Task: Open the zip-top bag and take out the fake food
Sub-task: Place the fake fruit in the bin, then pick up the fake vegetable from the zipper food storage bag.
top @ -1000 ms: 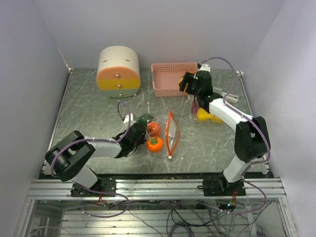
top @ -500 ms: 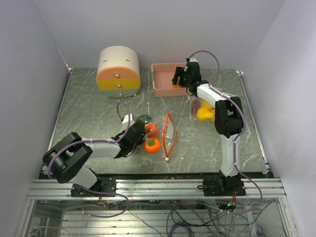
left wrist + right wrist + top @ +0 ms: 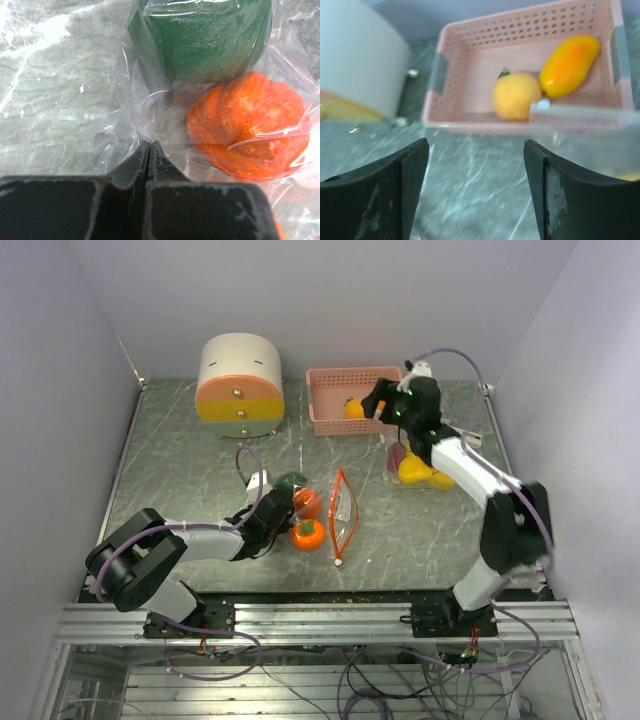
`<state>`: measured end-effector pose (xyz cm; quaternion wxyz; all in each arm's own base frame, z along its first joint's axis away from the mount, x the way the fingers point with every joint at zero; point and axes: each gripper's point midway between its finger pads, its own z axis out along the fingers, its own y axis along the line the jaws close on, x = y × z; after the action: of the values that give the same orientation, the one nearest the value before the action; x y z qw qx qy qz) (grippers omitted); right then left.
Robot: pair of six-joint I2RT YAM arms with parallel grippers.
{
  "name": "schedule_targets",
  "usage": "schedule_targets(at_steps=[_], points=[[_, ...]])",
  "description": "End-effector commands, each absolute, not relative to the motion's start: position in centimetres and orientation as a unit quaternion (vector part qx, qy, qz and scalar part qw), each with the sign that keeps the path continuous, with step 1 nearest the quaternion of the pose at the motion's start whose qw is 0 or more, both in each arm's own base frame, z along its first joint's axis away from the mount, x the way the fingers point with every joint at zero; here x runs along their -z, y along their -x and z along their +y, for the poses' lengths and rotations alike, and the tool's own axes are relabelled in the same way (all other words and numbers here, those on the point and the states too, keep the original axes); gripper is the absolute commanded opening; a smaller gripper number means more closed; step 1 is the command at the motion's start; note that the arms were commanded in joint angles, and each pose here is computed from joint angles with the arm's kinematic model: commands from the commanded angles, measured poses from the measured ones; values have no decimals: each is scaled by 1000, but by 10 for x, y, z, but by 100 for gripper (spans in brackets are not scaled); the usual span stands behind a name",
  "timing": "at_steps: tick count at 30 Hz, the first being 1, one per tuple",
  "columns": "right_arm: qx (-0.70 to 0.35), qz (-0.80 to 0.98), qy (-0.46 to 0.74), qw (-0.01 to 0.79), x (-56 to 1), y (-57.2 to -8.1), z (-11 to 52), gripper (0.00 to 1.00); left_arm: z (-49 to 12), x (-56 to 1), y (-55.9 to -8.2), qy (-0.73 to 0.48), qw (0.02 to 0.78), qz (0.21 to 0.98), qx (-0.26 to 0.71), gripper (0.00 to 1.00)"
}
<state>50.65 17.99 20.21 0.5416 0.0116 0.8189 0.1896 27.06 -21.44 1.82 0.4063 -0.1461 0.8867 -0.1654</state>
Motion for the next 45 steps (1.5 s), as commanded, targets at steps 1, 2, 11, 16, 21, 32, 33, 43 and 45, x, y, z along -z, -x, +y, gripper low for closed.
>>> schedule_targets(at_steps=[1,2,11,16,21,32,33,43,45], points=[[-258,776,-14,576,-222,-439,188,66,-202,-17,-266,161,409,885,151,7],[-276,770,-10,575,-225,-418,191,61,-202,-18,-266,163,410,885,152,7],[-346,788,61,505,-199,-275,215,58,-194,-17,-264,180,418,877,152,7],[-373,807,95,448,-180,-224,227,55,-193,-13,-265,181,417,879,143,7],[-392,807,106,428,-158,-210,236,51,-196,-14,-265,182,415,879,150,7],[-383,838,116,372,-98,-216,268,28,-196,-13,-259,183,412,879,153,7],[-382,838,115,373,-95,-218,269,28,-196,-13,-258,183,411,880,154,7],[-387,840,121,361,-80,-230,292,32,-210,-10,-251,167,408,884,156,7],[-390,842,122,352,-74,-228,296,44,-211,-7,-250,164,407,886,153,7]])
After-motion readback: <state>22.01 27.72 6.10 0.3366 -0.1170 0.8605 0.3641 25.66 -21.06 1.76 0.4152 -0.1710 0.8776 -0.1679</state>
